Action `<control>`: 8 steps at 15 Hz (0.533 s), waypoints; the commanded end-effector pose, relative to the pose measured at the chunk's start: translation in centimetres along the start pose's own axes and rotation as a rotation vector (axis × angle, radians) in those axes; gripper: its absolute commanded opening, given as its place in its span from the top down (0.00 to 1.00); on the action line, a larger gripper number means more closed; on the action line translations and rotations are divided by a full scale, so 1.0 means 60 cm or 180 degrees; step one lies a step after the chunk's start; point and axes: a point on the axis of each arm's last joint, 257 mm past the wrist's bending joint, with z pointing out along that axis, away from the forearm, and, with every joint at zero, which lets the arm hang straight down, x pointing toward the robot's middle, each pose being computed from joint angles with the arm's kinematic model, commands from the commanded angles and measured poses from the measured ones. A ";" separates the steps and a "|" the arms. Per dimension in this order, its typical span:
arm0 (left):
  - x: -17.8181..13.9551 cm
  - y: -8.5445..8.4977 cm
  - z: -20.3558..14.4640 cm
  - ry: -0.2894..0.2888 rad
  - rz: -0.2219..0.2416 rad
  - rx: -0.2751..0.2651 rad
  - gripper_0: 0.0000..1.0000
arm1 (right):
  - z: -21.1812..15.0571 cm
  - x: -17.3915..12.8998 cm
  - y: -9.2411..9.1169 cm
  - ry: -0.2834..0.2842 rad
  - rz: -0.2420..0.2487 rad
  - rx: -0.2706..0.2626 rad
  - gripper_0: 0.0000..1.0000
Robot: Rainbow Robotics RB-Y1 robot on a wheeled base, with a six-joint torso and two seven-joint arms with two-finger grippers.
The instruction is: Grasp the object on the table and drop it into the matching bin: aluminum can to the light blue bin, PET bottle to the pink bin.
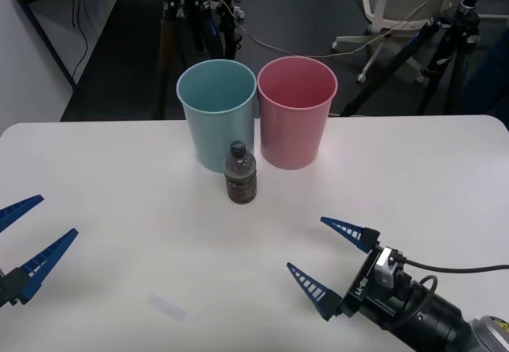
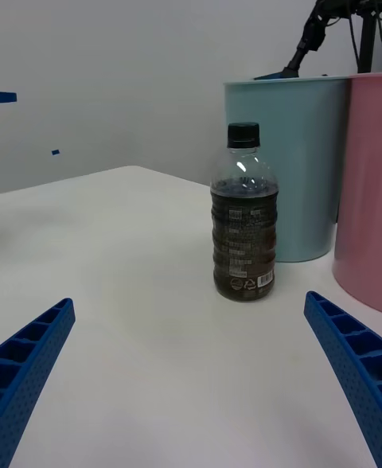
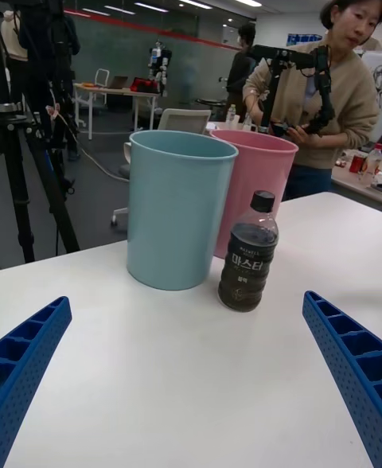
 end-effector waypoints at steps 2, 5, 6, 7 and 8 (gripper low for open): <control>0.000 0.000 0.000 0.0000 0.0000 0.0000 0.00 | 0.039 0.020 -0.028 0.0093 -0.0251 0.0165 0.00; 0.000 0.000 0.000 0.0000 0.0000 0.0000 0.00 | 0.067 0.025 -0.048 0.0156 -0.0225 0.0332 0.00; 0.000 0.000 0.000 0.0000 0.0000 0.0000 0.00 | 0.077 0.023 -0.053 0.0158 -0.0221 0.0388 0.00; 0.000 0.000 0.000 0.0000 0.0000 0.0000 0.00 | 0.088 0.024 -0.058 0.0176 -0.0204 0.0444 0.00; 0.000 0.000 0.000 0.0000 0.0000 0.0000 0.00 | 0.098 0.026 -0.061 0.0188 -0.0169 0.0503 0.00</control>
